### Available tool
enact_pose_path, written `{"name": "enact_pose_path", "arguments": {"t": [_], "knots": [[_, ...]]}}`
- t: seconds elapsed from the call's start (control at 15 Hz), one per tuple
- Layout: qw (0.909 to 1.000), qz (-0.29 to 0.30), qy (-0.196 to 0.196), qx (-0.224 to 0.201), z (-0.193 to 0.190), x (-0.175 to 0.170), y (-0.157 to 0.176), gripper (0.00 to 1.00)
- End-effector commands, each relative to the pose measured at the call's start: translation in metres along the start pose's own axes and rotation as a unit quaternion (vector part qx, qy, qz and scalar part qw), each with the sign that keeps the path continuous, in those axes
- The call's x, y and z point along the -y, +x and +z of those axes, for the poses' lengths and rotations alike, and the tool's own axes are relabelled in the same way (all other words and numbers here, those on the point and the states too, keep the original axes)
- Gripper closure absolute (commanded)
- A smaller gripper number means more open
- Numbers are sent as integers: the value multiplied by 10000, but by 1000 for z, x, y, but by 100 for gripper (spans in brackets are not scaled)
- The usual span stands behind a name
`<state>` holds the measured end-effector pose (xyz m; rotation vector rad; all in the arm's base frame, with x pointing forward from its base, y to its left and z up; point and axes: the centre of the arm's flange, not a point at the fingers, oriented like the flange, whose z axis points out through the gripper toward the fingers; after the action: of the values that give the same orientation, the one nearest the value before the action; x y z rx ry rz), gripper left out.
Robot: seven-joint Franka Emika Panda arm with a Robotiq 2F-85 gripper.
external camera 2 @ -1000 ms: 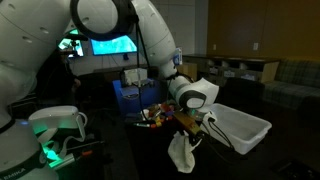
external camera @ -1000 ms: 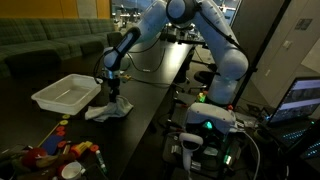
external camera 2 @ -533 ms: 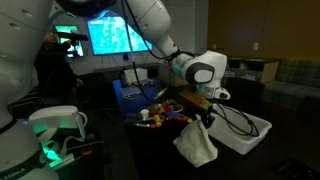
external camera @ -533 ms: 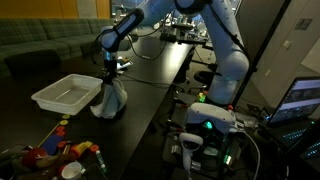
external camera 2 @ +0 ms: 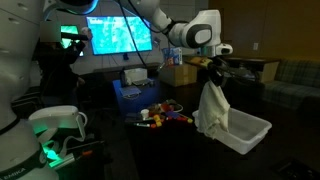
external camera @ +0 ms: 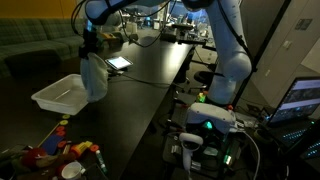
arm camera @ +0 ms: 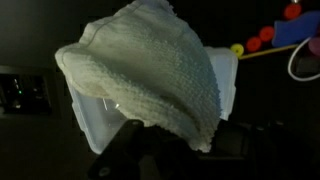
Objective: Use the cloth to push the objects on the counter to the left, then put it in the box
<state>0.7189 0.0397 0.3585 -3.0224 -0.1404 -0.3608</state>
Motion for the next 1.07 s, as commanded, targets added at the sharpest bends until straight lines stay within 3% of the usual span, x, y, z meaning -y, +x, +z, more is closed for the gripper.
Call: {"name": "enact_pose_path", "arguments": {"t": [0.0, 0.27, 0.6, 0.67, 0.8, 1.0], "knots": [[9951, 572, -77, -808, -22, 40, 52, 93], [9806, 1358, 50, -1415, -25, 64, 91, 92], [9538, 2132, -252, -2104, 13, 46, 125, 93], [9487, 2236, -428, -2194, 25, 39, 131, 68], [9405, 2354, -912, -2273, 38, 18, 132, 60], [9246, 2464, -1662, -2384, 44, -11, 127, 37]]}}
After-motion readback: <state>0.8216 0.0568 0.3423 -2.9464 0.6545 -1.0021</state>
